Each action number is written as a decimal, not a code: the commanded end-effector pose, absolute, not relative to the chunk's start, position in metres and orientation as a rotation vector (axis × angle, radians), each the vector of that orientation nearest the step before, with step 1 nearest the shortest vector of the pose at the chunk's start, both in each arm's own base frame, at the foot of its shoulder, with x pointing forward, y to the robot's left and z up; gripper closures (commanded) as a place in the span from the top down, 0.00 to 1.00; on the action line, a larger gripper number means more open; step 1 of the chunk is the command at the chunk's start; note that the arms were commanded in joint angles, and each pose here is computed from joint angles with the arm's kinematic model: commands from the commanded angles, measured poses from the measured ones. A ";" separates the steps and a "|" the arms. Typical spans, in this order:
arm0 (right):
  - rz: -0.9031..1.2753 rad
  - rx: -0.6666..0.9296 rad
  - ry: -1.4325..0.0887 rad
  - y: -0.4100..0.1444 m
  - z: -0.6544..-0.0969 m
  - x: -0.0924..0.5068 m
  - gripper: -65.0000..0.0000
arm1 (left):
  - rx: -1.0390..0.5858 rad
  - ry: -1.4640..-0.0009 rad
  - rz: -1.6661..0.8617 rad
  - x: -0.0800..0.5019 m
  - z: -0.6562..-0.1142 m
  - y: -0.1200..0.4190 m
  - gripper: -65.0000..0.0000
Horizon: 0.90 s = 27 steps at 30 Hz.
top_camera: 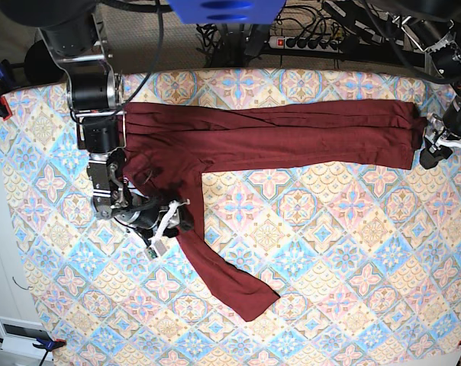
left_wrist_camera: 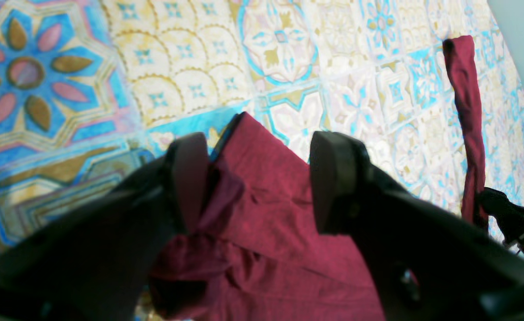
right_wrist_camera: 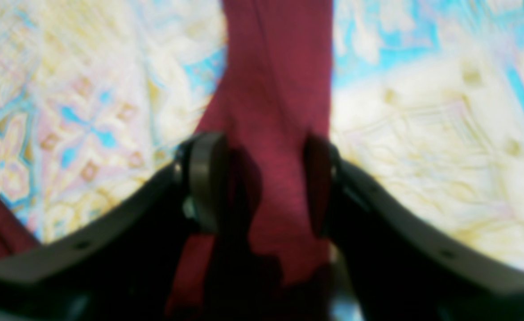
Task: Layout the t-shirt on the table in an organized manner, then fold the t-shirt properly
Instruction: 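Grasp the hanging sleeve with the right gripper and fold it onto the shirt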
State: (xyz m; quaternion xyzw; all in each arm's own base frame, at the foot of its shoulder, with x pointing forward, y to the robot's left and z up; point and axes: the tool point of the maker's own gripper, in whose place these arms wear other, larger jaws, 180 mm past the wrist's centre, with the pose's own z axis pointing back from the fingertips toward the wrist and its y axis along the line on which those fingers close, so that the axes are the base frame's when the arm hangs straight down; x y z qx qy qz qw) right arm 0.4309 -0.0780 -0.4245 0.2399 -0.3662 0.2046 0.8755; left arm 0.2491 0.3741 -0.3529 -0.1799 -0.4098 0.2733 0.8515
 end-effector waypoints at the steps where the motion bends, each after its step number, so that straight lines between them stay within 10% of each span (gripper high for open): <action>1: 0.455 0.502 -0.772 -0.075 -0.417 0.437 0.42 | -0.368 -0.919 0.551 0.257 -0.335 0.382 0.56; 5: 0.474 0.512 -0.751 -0.068 -0.429 0.429 0.34 | -0.368 -0.919 0.549 0.257 -0.335 0.382 0.56; 9: 0.504 0.515 -0.761 -0.061 -0.429 0.427 0.00 | -0.367 -0.918 0.550 0.257 -0.335 0.382 0.56; 27: 0.842 0.422 -0.922 -0.011 -0.342 0.372 0.01 | -0.368 -0.917 0.548 0.257 -0.335 0.381 0.56</action>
